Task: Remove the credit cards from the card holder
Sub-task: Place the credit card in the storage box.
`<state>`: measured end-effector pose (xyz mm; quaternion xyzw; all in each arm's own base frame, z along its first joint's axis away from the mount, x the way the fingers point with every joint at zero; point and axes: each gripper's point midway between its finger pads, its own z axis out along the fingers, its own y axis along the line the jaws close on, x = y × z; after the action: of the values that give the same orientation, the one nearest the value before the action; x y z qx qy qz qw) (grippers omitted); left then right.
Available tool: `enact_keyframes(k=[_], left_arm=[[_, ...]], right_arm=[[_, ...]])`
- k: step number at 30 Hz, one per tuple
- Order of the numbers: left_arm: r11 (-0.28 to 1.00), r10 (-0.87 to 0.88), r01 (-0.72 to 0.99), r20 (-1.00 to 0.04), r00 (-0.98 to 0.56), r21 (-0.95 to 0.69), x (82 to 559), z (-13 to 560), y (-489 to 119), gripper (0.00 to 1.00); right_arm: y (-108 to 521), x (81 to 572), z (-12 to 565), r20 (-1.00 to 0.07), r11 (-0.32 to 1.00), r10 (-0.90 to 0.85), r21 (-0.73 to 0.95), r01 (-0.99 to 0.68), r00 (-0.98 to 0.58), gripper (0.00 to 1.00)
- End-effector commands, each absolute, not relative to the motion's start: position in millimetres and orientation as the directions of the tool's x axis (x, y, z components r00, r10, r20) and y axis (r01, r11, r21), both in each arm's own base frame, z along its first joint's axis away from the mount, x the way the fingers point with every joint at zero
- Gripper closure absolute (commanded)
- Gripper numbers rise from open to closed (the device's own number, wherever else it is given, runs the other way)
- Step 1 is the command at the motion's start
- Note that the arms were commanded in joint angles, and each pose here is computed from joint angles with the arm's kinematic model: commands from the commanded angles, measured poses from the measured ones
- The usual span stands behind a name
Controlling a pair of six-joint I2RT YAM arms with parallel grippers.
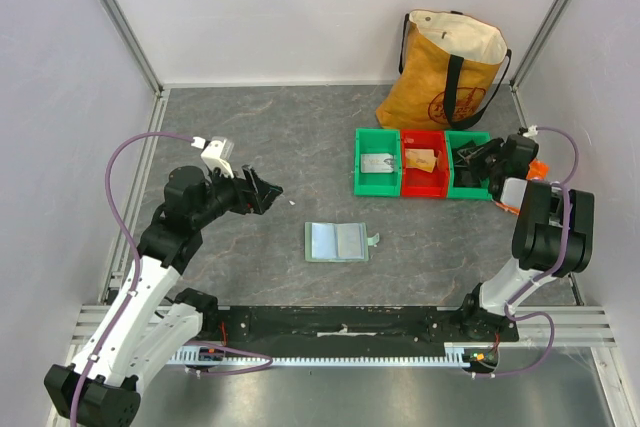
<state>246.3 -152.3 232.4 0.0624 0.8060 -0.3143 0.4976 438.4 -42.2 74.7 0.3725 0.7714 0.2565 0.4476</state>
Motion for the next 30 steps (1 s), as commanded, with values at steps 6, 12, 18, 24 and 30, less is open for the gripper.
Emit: enact_keyframes(k=[6, 12, 18, 24, 30], left_arm=[[0.785, -0.185, 0.454, -0.858, -0.479, -0.422, 245.7, 234.6, -154.9, 0.16], [0.780, -0.187, 0.460, -0.860, -0.476, -0.424, 245.1, 236.8, -154.8, 0.16], [0.756, -0.184, 0.474, -0.841, -0.508, -0.451, 243.5, 232.7, -161.0, 0.16], [0.730, -0.175, 0.473, -0.804, -0.568, -0.493, 241.0, 222.1, -168.9, 0.16], [0.685, -0.186, 0.436, -0.719, -0.669, -0.583, 234.4, 205.1, -184.4, 0.19]], right_arm=[[-56.2, 421.7, 76.4, -0.559, 0.692, 0.721, 0.574, 0.437, -0.408, 0.56], [-63.5, 404.3, 92.5, -0.603, 0.746, 0.663, 0.481, 0.462, -0.444, 0.32], [-43.2, 391.7, 133.0, -0.689, 0.821, 0.566, 0.423, 0.383, -0.453, 0.27], [35.4, 369.7, 168.8, -0.749, 0.888, 0.449, 0.436, 0.148, -0.486, 0.27], [130.2, 322.8, 181.4, -0.756, 0.863, 0.333, 0.486, -0.141, -0.563, 0.29]])
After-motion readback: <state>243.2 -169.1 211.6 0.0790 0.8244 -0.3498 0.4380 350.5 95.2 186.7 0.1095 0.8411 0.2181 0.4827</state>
